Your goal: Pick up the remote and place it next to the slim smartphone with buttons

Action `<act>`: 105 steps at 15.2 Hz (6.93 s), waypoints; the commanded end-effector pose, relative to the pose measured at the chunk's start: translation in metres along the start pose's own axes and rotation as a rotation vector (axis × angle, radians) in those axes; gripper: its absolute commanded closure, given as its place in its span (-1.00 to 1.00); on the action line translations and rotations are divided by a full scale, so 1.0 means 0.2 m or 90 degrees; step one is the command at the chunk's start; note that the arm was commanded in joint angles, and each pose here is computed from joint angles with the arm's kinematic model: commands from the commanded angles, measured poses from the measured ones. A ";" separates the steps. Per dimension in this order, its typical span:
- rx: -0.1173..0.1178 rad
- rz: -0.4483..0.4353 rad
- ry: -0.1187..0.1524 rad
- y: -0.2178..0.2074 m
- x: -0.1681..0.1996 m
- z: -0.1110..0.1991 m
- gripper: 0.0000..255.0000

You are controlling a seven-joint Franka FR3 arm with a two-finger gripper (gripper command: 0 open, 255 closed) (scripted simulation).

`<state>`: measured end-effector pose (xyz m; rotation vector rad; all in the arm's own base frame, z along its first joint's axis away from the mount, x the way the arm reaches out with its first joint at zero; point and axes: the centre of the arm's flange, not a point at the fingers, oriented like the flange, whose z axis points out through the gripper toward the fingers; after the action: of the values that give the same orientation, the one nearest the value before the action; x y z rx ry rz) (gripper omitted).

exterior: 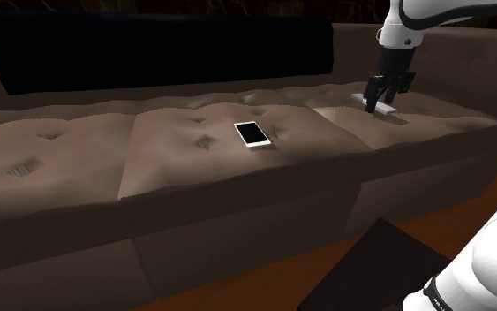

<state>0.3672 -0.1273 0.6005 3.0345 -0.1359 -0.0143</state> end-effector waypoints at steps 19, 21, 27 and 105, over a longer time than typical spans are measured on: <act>0.034 0.041 0.010 1.15 0.63 0.31 -1.00; 0.037 0.045 0.011 1.27 0.69 0.34 -1.00; 0.046 0.055 0.014 1.55 0.83 0.45 -1.00; 0.046 0.055 0.014 -0.69 0.58 -0.10 1.00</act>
<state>0.4955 -0.0133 0.6067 3.0964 -0.2698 0.0299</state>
